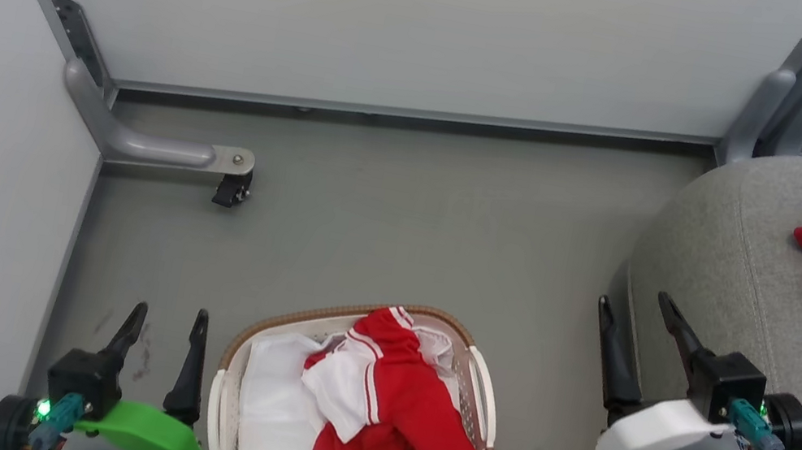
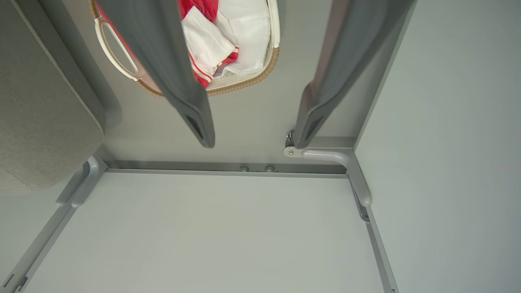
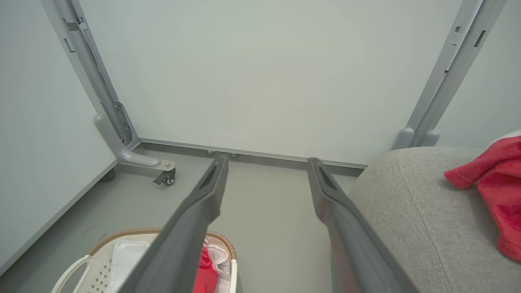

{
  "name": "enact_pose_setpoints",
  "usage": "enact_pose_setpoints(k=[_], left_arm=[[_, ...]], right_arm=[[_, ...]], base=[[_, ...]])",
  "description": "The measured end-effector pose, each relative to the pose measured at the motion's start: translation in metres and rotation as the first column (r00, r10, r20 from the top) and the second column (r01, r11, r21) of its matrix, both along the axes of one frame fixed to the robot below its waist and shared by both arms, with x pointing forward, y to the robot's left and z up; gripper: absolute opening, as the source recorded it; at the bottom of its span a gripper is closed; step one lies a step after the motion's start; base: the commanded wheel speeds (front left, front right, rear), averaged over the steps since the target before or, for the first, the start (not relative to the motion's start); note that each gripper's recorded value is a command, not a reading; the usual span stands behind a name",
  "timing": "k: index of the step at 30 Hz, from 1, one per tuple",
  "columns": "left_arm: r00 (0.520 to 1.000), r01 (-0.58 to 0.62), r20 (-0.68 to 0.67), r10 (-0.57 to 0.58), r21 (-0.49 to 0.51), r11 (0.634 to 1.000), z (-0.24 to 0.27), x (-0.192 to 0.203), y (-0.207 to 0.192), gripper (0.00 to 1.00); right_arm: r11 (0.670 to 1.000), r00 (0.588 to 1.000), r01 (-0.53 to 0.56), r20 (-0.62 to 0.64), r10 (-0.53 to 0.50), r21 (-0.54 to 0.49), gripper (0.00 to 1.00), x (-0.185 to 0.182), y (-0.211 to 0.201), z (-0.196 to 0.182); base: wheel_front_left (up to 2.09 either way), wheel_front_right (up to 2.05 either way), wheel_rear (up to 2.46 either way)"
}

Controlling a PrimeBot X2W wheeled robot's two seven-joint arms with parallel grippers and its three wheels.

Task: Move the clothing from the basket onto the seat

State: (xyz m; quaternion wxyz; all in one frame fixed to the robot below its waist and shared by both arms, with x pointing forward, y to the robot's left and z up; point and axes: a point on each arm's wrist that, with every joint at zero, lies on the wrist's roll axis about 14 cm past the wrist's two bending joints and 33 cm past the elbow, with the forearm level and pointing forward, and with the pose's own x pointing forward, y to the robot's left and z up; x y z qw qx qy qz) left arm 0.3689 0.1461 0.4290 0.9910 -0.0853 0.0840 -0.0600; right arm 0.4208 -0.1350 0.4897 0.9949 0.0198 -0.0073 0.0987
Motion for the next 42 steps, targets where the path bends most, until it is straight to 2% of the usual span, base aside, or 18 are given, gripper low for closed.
enact_pose_setpoints(k=[11,15,20,30,42], left_arm=[[0.980,0.180,-0.072,-0.183,-0.047,0.983,-0.032,0.057,-0.060,1.00],[0.953,0.275,-0.115,-0.281,-0.067,0.959,-0.053,0.071,-0.091,1.00],[0.915,0.347,-0.189,-0.356,-0.080,0.935,-0.088,0.083,-0.107,1.00],[0.812,0.473,-0.309,-0.495,-0.146,0.869,-0.157,0.091,-0.144,1.00],[0.651,0.588,-0.463,-0.602,-0.195,0.785,-0.243,0.071,-0.173,1.00]], right_arm=[[1.000,0.997,-0.018,0.075,0.017,0.015,1.00,0.052,0.004,0.015],[1.000,0.997,-0.012,0.082,0.011,0.019,1.00,0.067,0.000,0.011],[1.000,0.998,-0.002,0.066,0.001,0.013,1.00,0.082,-0.006,-0.004],[0.999,0.999,0.031,0.030,-0.032,0.013,1.00,0.102,-0.024,-0.035],[0.997,0.996,0.077,-0.051,-0.078,-0.029,1.00,0.107,-0.048,-0.082]], base=[[0.00,0.00,0.00],[0.00,0.00,0.00],[0.00,0.00,0.00],[0.00,0.00,0.00],[0.00,0.00,0.00]])
